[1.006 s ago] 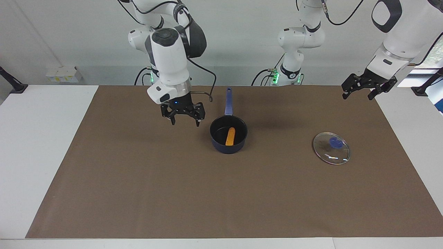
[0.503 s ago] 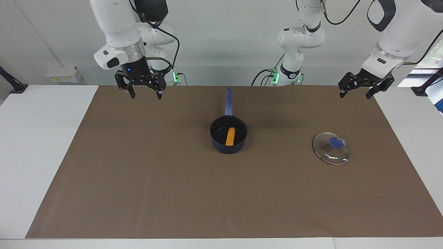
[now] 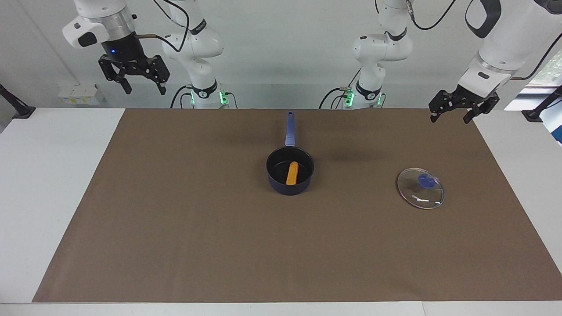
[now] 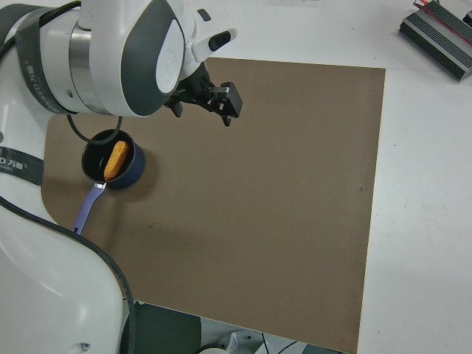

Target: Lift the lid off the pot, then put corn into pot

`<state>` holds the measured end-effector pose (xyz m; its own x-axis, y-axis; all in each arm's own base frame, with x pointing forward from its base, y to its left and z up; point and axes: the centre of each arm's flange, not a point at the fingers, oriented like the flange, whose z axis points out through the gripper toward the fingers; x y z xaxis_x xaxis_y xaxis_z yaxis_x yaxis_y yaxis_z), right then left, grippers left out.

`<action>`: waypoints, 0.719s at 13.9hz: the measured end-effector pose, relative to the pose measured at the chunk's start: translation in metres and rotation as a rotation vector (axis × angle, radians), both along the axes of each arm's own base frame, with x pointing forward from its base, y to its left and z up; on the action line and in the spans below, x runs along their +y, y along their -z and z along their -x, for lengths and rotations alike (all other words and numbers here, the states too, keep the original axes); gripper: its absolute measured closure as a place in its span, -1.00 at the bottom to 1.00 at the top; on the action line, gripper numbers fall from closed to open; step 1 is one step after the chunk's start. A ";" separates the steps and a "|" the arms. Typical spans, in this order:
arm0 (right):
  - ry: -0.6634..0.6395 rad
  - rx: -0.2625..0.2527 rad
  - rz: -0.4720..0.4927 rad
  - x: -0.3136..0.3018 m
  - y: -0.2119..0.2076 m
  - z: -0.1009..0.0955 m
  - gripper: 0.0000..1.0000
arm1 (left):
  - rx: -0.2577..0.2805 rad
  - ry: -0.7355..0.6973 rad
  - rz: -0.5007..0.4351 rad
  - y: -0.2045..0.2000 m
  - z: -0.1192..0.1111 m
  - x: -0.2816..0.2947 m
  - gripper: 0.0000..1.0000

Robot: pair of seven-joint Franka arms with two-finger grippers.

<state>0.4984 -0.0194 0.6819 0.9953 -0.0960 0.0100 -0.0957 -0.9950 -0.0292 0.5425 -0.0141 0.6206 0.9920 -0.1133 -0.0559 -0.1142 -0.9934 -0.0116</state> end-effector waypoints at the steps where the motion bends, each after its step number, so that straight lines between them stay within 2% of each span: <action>1: 0.013 0.009 -0.004 -0.011 0.003 0.002 -1.00 | -0.001 -0.002 0.012 -0.001 0.002 0.000 -1.00; 4: 0.013 0.024 -0.013 -0.018 0.010 0.003 -1.00 | -0.008 -0.012 0.053 -0.002 0.002 0.001 -1.00; 10: -0.025 0.037 -0.015 -0.020 0.017 0.005 -1.00 | -0.011 -0.015 0.055 -0.001 0.001 0.002 -1.00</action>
<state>0.4934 -0.0391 0.6652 0.9971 -0.0708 -0.0285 -0.0719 -0.9966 -0.0410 0.5411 -0.0122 0.6219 0.9941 -0.1015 -0.0394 -0.0999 -0.9941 0.0417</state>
